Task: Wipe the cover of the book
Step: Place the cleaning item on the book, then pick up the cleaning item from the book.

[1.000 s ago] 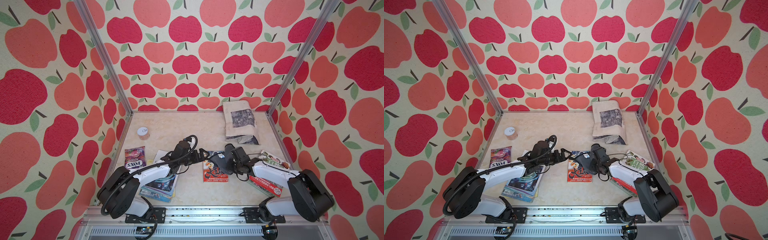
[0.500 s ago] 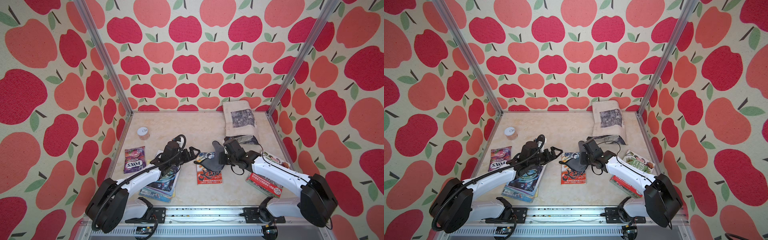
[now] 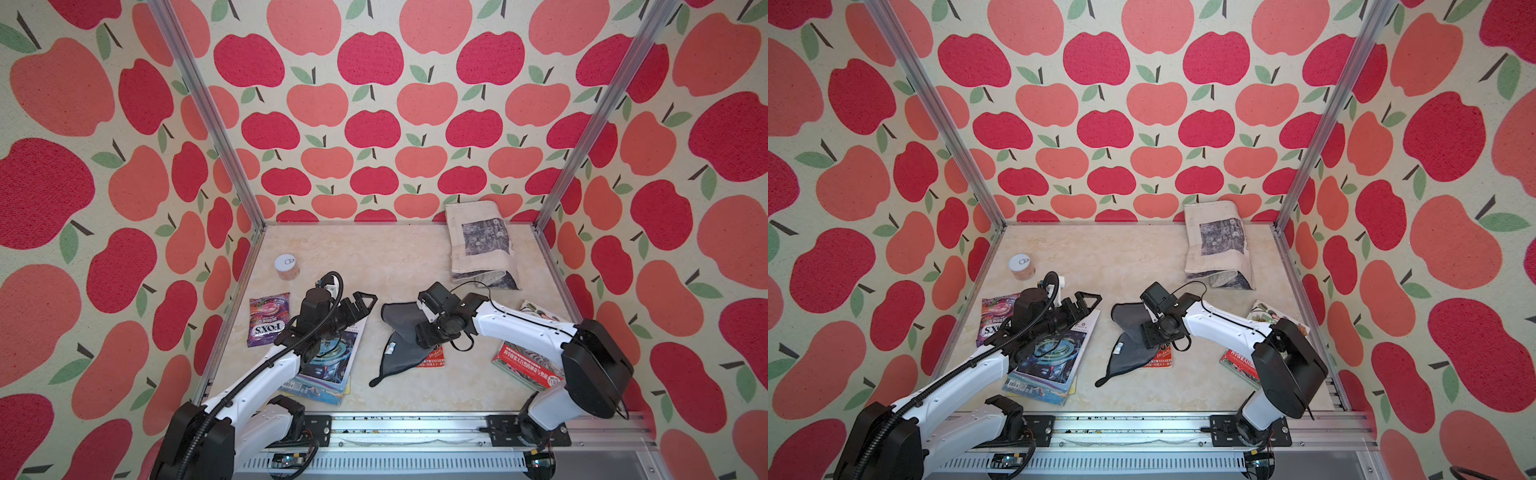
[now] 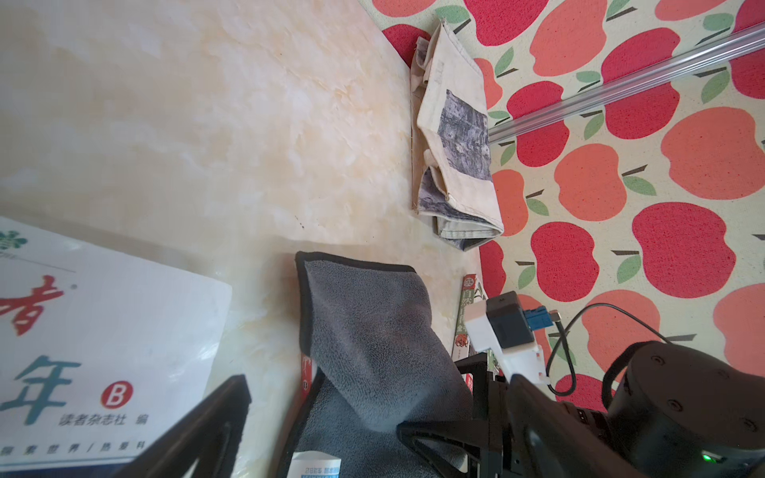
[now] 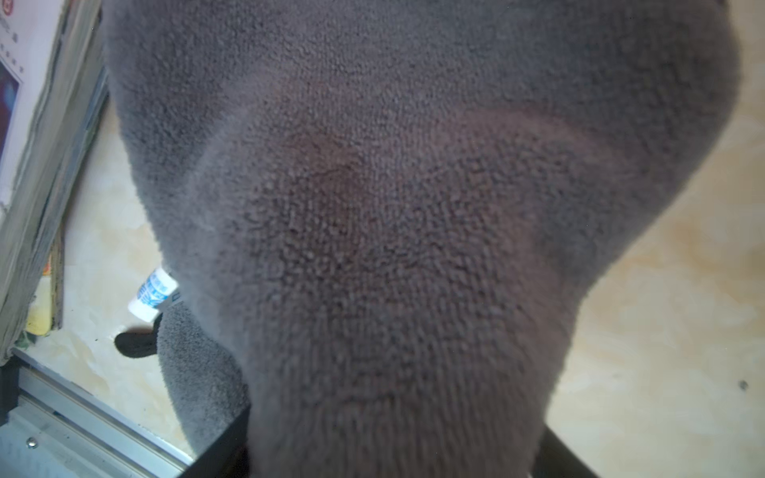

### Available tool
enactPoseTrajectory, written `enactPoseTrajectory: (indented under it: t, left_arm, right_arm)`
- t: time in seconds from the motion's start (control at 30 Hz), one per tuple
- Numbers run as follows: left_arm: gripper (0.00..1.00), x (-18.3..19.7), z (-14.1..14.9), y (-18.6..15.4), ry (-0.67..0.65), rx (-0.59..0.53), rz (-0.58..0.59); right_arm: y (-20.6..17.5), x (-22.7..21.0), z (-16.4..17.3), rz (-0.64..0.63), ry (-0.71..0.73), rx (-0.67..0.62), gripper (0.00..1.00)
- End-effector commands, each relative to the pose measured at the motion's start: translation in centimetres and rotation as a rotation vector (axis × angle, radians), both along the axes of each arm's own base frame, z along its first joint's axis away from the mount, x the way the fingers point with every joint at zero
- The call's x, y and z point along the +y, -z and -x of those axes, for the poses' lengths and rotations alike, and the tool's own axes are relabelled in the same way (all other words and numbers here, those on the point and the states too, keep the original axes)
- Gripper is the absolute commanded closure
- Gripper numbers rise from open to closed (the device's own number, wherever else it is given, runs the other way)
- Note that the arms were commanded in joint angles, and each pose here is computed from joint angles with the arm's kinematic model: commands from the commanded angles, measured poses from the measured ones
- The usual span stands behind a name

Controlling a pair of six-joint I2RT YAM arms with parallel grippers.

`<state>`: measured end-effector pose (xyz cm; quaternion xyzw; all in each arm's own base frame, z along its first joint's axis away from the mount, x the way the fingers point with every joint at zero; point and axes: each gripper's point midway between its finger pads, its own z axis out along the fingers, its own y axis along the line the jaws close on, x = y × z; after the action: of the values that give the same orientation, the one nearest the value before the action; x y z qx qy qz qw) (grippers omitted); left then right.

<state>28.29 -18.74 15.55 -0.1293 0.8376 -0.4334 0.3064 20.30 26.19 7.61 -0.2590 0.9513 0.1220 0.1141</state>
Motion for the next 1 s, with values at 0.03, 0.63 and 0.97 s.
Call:
enactPoseTrajectory:
  t: [0.03,0.63,0.97]
  left_arm:
    - [0.01,0.5,0.5,0.9,-0.002,0.025,-0.013]
    - [0.01,0.2,-0.2,0.2,0.008,0.014,0.010]
    - [0.01,-1.3,-0.6,0.4,0.047,0.031,0.009]
  right_arm:
    - [-5.6,-1.2,-0.1,-0.014,-0.154,-0.154,0.14]
    - [-4.7,1.0,1.2,0.089,-0.584,-0.473,0.01]
    - [0.1,2.3,-2.2,0.090,-0.555,-0.370,0.01]
